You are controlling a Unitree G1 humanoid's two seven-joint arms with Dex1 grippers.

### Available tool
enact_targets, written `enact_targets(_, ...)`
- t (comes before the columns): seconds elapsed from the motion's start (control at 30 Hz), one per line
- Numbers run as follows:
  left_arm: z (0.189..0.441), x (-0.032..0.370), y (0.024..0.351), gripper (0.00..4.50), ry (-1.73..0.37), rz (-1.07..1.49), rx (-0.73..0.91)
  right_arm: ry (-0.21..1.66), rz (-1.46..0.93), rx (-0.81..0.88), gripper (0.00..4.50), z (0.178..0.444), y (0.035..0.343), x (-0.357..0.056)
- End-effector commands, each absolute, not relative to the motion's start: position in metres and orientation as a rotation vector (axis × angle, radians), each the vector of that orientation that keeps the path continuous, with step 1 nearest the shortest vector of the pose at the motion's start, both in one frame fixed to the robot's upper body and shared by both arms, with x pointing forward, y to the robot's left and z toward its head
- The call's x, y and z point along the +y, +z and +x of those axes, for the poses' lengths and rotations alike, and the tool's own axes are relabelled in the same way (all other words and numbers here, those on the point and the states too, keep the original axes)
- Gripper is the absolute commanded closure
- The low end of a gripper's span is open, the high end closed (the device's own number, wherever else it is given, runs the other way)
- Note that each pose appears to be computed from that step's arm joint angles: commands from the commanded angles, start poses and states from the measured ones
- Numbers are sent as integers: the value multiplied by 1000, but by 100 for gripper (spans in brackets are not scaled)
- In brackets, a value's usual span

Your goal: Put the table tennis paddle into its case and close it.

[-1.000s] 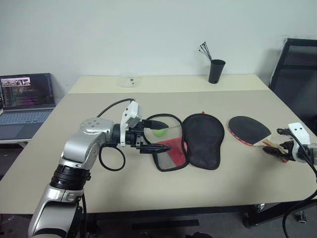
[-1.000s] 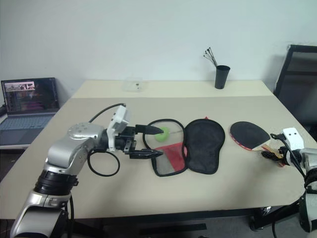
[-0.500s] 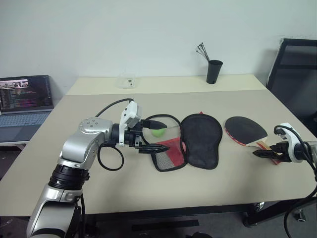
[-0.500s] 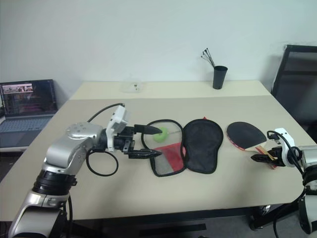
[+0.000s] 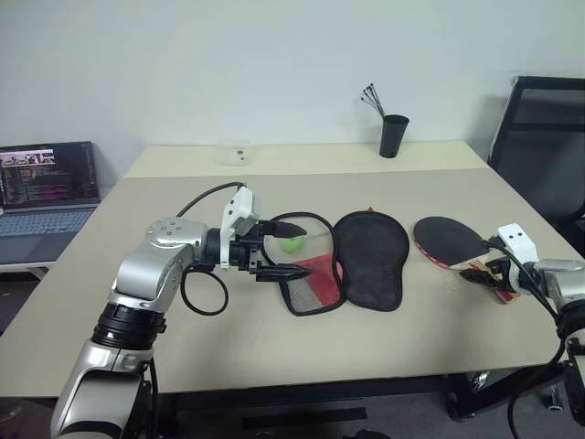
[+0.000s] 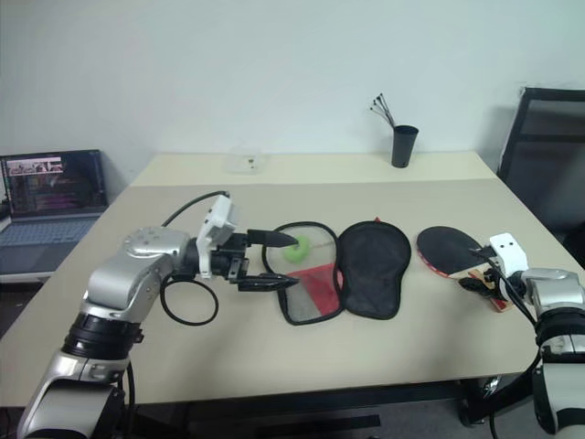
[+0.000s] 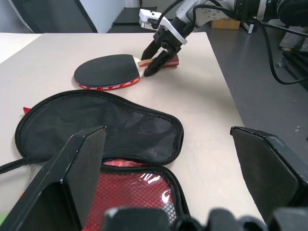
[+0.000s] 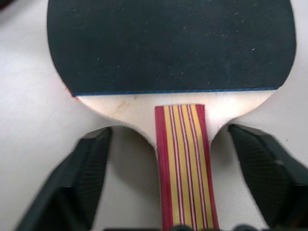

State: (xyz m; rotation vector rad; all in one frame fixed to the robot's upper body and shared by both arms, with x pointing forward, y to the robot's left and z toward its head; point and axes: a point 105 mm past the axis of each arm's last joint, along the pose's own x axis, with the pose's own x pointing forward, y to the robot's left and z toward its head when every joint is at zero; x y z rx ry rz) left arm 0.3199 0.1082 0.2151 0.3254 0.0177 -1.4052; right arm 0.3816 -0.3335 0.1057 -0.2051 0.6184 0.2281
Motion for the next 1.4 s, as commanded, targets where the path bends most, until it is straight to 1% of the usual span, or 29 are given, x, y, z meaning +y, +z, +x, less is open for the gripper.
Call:
enact_targets(0.03, 319, 113, 225, 0, -1380, 357, -24, 129, -213, 641, 195, 378, 103, -351)
enact_targets(0.17, 318, 118, 224, 0, -1356, 349, -21, 93, -189, 620, 317, 378, 108, -356)
enact_targets(0.2, 318, 120, 224, 0, -1349, 346, -19, 85, -184, 612, 337, 379, 111, -357)
enact_targets(0.37, 315, 129, 222, 0, -1312, 339, -11, 66, -129, 511, 339, 385, 143, -354)
enact_targets(0.47, 314, 133, 220, 0, -1290, 332, -3, 79, -95, 450, 339, 387, 164, -342)
enact_targets(0.5, 314, 135, 219, 0, -1282, 328, -2, 87, -83, 429, 339, 387, 171, -336)
enact_targets(0.57, 313, 137, 218, 0, -1265, 317, 2, 144, -40, 369, 339, 387, 190, -303)
enact_targets(0.63, 312, 138, 217, 0, -1259, 312, 5, 181, -20, 344, 339, 382, 198, -280)
enact_targets(0.73, 311, 137, 215, 0, -1257, 307, 5, 259, 35, 333, 339, 372, 196, -229)
enact_targets(0.8, 311, 136, 215, 0, -1256, 305, 5, 280, 63, 337, 339, 366, 193, -209)
enact_targets(0.9, 312, 134, 215, 0, -1259, 305, 1, 320, 111, 347, 339, 362, 181, -166)
enact_targets(1.0, 312, 132, 215, 0, -1262, 304, -5, 337, 162, 364, 339, 359, 172, -139)
enact_targets(1.17, 312, 132, 215, 0, -1261, 310, -7, 316, 202, 395, 339, 361, 156, -120)
enact_targets(1.4, 311, 134, 215, 0, -1250, 309, -8, 237, 186, 416, 339, 367, 141, -126)
